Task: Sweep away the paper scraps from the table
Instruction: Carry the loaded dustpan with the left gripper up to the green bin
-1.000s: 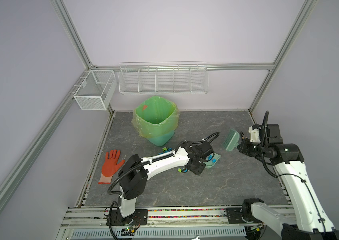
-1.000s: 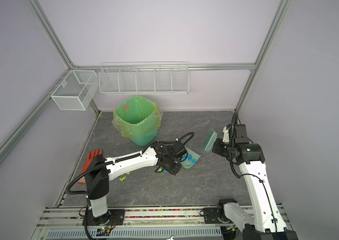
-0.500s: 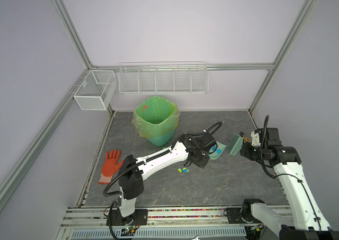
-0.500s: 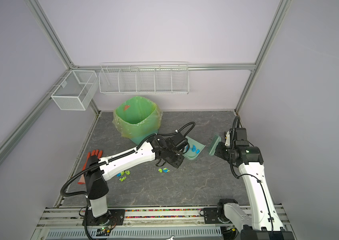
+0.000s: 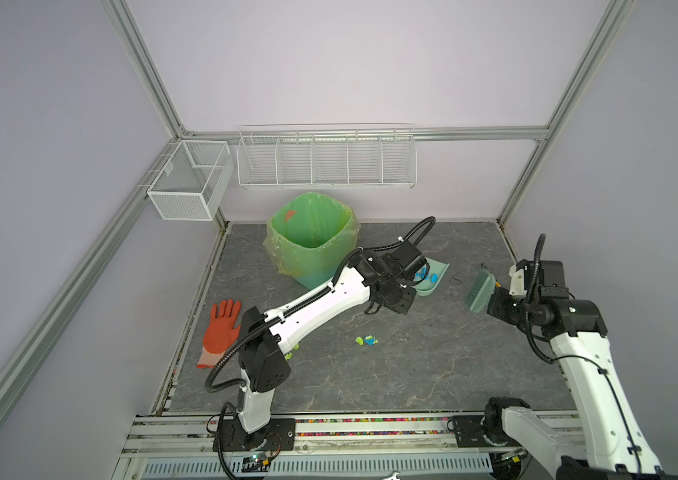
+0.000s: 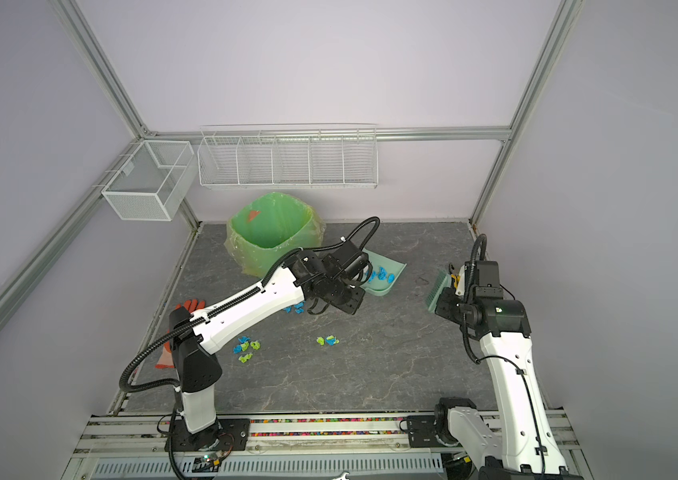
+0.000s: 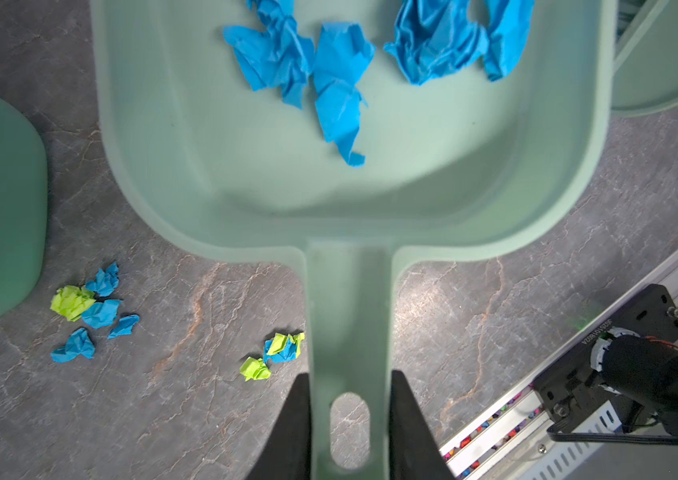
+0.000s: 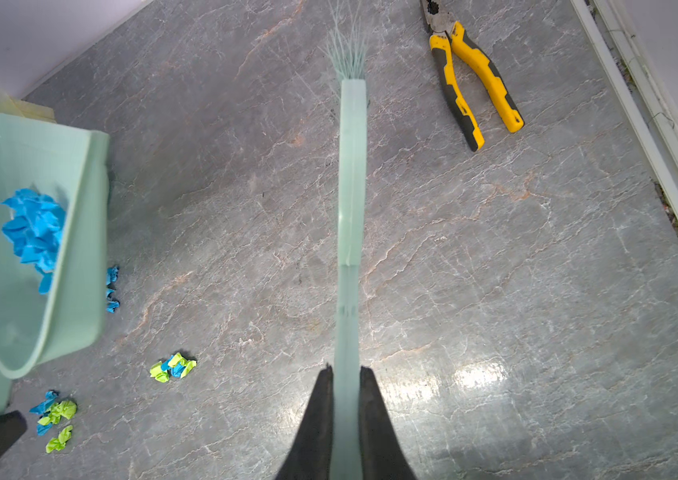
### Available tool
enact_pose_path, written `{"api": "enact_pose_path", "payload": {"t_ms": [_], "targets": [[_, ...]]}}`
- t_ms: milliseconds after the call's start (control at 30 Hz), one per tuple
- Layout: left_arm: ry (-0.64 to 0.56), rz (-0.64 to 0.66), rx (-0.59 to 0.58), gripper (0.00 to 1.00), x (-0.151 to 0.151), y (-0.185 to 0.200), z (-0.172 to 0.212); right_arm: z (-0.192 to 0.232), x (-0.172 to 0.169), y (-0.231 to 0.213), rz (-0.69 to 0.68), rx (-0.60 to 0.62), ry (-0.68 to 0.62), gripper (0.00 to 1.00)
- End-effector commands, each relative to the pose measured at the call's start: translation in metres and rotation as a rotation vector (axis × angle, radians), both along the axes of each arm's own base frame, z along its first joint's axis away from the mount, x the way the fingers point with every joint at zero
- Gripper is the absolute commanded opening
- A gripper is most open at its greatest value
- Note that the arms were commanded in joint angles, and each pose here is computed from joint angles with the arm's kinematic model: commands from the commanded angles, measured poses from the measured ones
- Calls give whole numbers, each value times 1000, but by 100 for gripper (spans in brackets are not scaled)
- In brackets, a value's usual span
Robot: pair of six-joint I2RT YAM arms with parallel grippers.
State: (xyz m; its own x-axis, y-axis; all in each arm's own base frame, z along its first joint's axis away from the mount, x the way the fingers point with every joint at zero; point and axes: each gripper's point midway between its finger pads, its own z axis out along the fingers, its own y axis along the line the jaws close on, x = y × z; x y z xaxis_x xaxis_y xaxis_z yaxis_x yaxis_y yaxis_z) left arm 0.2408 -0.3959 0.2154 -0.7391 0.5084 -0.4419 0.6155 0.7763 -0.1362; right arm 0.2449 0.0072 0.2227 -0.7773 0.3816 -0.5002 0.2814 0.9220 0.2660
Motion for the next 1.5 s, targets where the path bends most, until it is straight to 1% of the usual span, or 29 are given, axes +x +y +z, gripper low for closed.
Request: {"api": "enact_pose_path", "payload": {"t_ms": [0, 233, 400, 500, 833, 900, 1000, 1067, 1267, 1467], "targets": [[-16, 33, 30, 0, 6, 7, 8, -5, -6, -3, 5, -21, 9, 7], [-33, 37, 27, 0, 10, 9, 27, -9, -10, 0, 17, -8, 13, 7], [-58, 46, -12, 0, 11, 12, 48, -13, -14, -2, 17, -24, 24, 7], [-82, 61, -24, 0, 16, 19, 59, -14, -15, -1, 20, -17, 22, 7], [-88, 137, -88, 0, 38, 48, 85, -17, -18, 3, 30, 7, 26, 7], [-63, 149, -120, 0, 40, 51, 89, -18, -18, 4, 33, 10, 26, 7], [-11, 162, -201, 0, 43, 52, 97, -20, -18, 5, 31, 14, 31, 7], [-9, 151, -236, 0, 45, 53, 103, -21, -18, 5, 31, 19, 28, 7], [-1, 174, -299, 0, 54, 66, 117, -23, -15, 7, 33, 27, 35, 7], [-7, 259, -345, 0, 76, 103, 134, -23, -15, 7, 36, 25, 31, 7]]}}
